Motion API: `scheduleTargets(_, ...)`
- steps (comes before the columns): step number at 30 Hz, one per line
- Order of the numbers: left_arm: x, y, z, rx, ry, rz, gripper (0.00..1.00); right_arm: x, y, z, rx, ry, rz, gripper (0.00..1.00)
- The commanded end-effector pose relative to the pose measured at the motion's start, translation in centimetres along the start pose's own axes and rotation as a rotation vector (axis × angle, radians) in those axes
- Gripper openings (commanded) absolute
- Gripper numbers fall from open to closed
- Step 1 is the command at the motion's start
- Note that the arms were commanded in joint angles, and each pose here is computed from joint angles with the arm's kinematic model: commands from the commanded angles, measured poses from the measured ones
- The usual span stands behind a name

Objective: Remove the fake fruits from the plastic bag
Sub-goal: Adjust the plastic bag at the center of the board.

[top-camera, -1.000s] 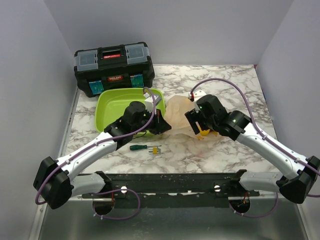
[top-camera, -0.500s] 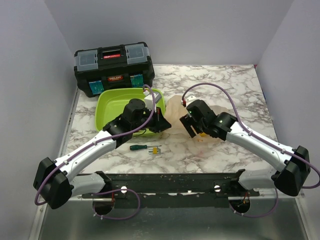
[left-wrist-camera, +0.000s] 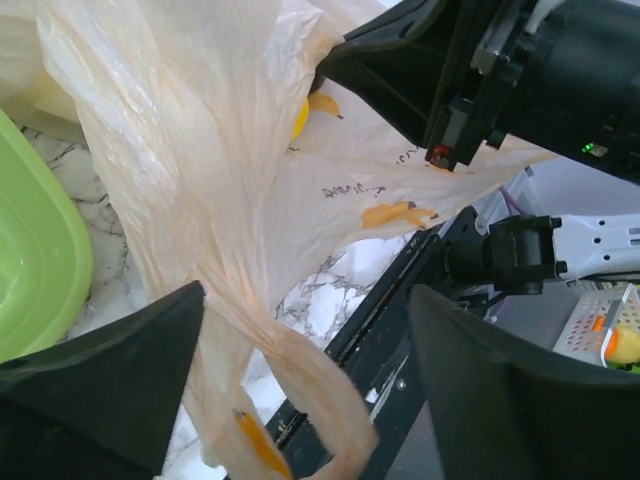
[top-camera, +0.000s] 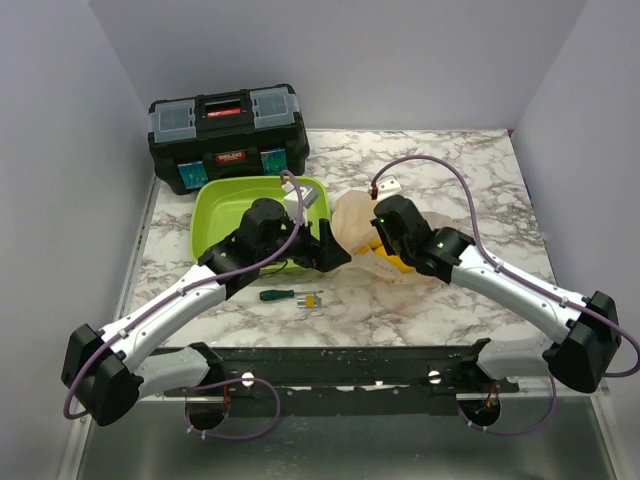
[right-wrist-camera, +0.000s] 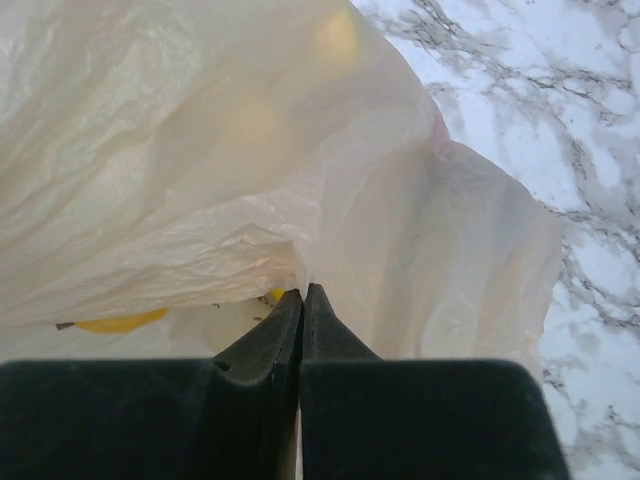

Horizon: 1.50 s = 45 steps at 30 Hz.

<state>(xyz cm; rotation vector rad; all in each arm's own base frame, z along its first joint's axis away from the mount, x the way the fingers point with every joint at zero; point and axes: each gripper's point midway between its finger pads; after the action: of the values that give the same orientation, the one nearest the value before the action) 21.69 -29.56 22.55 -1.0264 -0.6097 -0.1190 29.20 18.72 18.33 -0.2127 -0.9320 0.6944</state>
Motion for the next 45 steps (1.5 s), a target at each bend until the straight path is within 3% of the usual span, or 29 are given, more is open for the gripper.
scheduleTargets(1, 0.6, -2.2, 2.2, -0.052, -0.022, -0.011, 0.88, 2.8, -0.1, 0.4, -0.002, -0.086, -0.105, 0.01)
scheduleTargets(6, -0.8, -1.9, 3.7, -0.058, -0.025, 0.043, 0.93, 3.8, -0.7, 1.0, -0.028, -0.141, -0.222, 0.01)
scheduleTargets(12, -3.8, -0.6, 4.1, -0.124, -0.027, 0.208, 0.90, 4.6, -2.2, 2.0, -0.087, -0.204, -0.336, 0.01)
scheduleTargets(15, -4.1, 0.2, 3.5, -0.101, -0.058, 0.293, 0.93, 4.9, -3.1, 2.5, -0.116, -0.223, -0.371, 0.01)
scheduleTargets(22, -5.8, -1.5, 2.1, -0.068, -0.138, 0.286, 0.96, 5.6, -3.5, 3.0, -0.122, -0.247, -0.397, 0.01)
scheduleTargets(26, -6.1, 0.0, 2.2, 0.015, -0.184, 0.327, 0.96, 5.5, -5.3, 3.7, -0.207, -0.250, -0.424, 0.01)
scheduleTargets(29, -6.0, 1.6, 2.8, 0.114, -0.194, 0.301, 0.92, 5.9, -6.9, 4.8, -0.260, -0.279, -0.444, 0.01)
scheduleTargets(35, -3.6, 2.1, 5.9, 0.280, -0.177, -0.006, 0.93, 7.0, -8.2, 6.4, -0.266, -0.348, -0.435, 0.01)
scheduleTargets(39, -2.4, -1.5, 6.9, 0.133, -0.200, -0.042, 0.89, 7.0, -8.5, 6.8, -0.279, -0.366, -0.474, 0.01)
scheduleTargets(45, -2.9, -4.3, 6.4, -0.053, -0.198, 0.054, 0.93, 7.2, -10.7, 7.4, -0.400, -0.375, -0.595, 0.01)
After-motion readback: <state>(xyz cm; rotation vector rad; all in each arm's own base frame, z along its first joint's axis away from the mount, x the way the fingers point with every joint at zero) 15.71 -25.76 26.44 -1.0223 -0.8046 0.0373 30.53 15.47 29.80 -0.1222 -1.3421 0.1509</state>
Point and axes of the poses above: each gripper's point midway between its finger pads, its own z axis back along the fingers, its own y axis along the line the jaws close on, x = y × z, and after that the axes turned 15 degrees about z, right-handed
